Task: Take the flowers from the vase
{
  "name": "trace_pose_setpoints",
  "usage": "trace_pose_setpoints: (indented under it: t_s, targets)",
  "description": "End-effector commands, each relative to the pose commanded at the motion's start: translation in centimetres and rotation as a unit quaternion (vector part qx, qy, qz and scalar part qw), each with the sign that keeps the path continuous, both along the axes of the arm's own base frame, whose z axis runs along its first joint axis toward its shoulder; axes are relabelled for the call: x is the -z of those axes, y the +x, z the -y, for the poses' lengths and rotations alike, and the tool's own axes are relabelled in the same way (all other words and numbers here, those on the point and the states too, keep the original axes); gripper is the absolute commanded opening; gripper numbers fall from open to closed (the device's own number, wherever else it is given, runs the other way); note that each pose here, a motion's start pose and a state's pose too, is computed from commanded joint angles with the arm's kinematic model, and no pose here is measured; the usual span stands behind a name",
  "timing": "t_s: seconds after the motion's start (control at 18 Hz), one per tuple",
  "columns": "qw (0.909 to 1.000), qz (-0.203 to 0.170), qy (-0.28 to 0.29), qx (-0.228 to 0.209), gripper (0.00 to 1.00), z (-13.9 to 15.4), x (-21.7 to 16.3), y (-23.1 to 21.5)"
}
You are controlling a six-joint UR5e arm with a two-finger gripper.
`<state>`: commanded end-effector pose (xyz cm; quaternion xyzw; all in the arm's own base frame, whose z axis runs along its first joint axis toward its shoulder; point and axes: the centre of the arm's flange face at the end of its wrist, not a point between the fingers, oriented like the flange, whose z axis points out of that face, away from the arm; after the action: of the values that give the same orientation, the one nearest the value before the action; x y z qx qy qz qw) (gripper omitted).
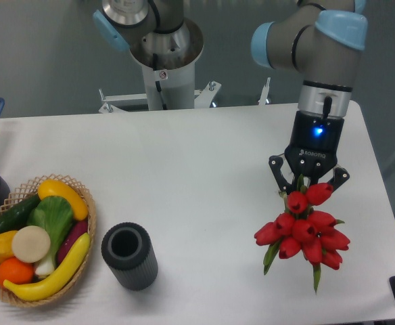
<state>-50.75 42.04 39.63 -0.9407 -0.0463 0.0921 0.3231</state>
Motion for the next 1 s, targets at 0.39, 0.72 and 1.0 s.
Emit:
trace_pose_setpoints:
  t_s: [0.39,0.72,1.0]
  targets:
    - [0.9894,-0.039,-0.135,0.037,0.15,-0.3,5.7,1.5]
    - [0.9783,-0.035,-0.198,0.050,0.16,-1.1,7.2,3.1]
    - [0.9628,-0.030,-0.258,0.074,0.18,-1.8,7.3,3.6]
